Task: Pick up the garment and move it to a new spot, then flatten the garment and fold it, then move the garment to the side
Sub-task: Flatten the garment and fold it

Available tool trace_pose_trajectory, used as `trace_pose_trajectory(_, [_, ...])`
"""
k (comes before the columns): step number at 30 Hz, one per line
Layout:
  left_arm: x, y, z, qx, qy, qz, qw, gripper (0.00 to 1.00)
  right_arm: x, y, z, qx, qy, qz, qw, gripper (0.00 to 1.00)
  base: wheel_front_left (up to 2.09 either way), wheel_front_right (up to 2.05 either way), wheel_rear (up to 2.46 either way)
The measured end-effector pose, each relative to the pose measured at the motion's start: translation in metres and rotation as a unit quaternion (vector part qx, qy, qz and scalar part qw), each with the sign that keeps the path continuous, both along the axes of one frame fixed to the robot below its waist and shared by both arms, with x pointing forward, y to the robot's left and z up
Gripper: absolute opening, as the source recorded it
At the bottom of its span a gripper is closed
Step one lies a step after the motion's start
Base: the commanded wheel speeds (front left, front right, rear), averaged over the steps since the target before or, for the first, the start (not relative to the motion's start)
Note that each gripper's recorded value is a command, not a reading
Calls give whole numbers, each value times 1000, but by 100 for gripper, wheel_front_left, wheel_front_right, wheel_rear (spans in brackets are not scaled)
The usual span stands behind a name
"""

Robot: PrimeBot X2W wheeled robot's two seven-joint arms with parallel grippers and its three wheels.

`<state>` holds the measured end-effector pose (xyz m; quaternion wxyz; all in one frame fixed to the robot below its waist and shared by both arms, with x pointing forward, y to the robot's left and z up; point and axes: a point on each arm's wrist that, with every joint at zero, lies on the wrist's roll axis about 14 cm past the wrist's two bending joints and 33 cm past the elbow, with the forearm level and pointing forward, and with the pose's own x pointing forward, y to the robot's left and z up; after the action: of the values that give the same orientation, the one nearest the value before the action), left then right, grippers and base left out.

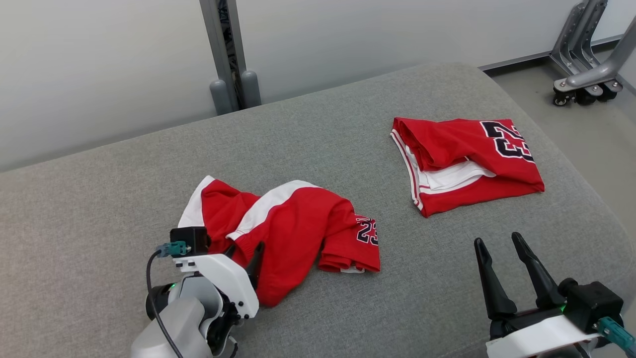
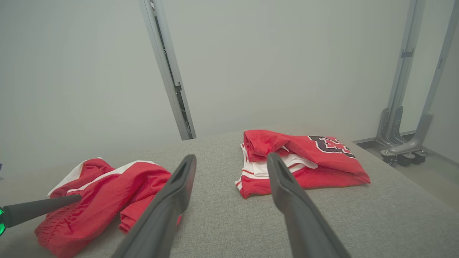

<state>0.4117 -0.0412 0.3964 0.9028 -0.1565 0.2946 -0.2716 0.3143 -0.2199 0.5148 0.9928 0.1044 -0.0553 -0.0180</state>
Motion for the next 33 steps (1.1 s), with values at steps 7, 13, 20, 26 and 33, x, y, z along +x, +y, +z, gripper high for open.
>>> trace_pose_trajectory(7, [5,-9,6,-2,-7,-15,1000,0,2,2,0,-1,1,4,1000,100,0,0,0])
trace_pose_trajectory(13, [6,-9,10,-7,-16,-10,1000,0,0,-2,2,-5,-2,-1,1000,100,0,0,0])
trace_pose_trajectory(20, [5,-8,28,-18,-49,-6,999,0,-3,0,2,-2,-5,4,1000,100,0,0,0])
trace_pose_trajectory(26, [6,-1,53,-37,-98,1,995,0,3,0,8,-6,-15,12,1000,100,0,0,0])
trace_pose_trajectory(33, [1,41,74,-39,-157,12,987,0,12,10,12,-11,-22,34,999,100,0,0,0])
